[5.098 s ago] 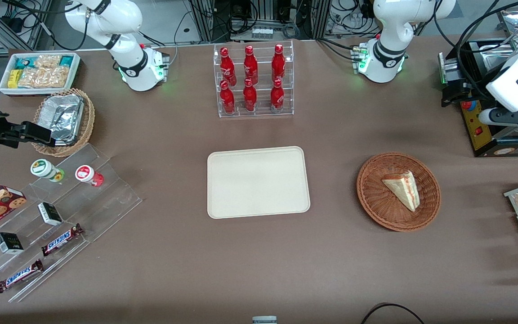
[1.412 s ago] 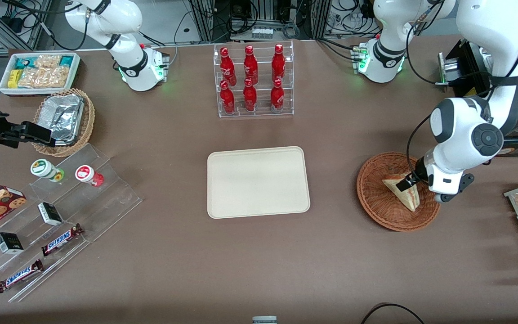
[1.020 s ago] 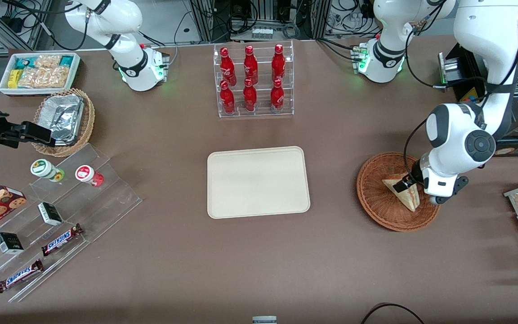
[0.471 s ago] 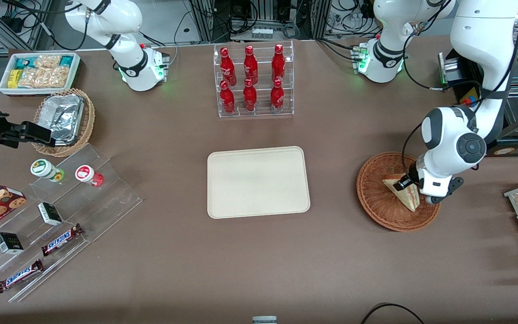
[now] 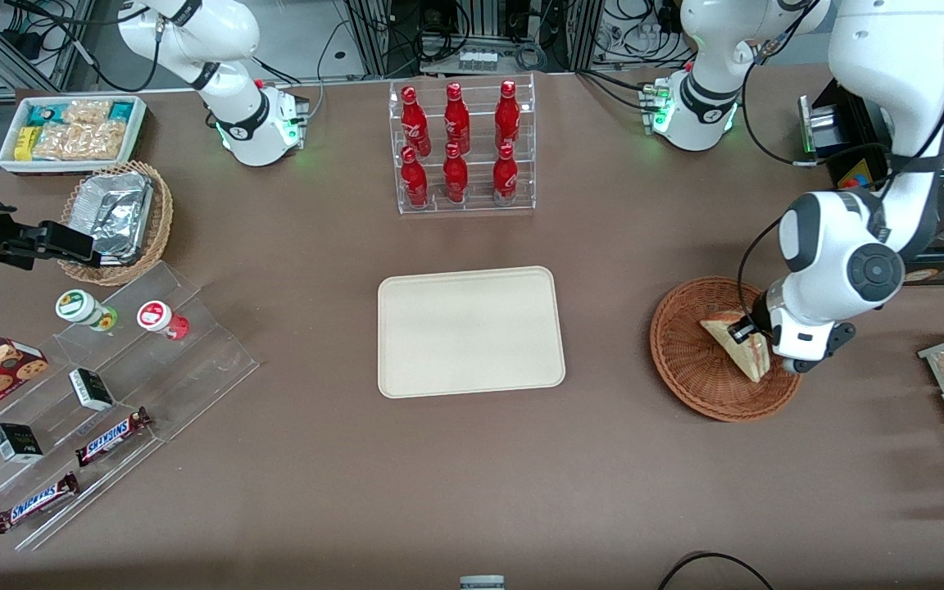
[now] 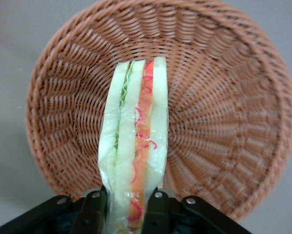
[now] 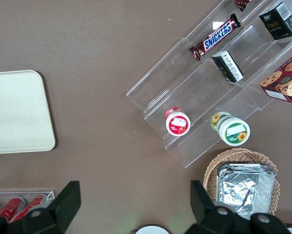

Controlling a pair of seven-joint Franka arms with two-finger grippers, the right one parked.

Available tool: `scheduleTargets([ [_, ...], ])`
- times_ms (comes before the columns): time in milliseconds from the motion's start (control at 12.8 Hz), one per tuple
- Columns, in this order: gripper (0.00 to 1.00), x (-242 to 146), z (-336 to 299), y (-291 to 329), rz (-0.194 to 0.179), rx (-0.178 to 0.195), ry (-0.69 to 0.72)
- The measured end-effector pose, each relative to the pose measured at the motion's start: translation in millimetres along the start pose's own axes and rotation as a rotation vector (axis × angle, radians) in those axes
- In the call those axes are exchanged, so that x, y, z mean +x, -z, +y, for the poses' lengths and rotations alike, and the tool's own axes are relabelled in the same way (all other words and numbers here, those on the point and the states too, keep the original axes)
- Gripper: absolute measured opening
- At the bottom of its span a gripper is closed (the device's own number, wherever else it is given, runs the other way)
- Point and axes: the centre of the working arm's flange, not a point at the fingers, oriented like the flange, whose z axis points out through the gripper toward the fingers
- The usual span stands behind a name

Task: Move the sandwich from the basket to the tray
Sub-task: 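Lift the sandwich and carry it over the cream tray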

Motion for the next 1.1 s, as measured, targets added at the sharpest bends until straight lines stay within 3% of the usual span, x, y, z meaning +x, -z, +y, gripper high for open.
scheduleTargets([
  [235,0.16,-18.3,36.1,45.7,-0.014,0.015,-0.071],
  [549,0.16,-62.5,99.8,70.3,0.021,0.003,-0.198],
  [1098,0.16,-163.4,237.3,45.7,0.039,0.006,-0.435],
])
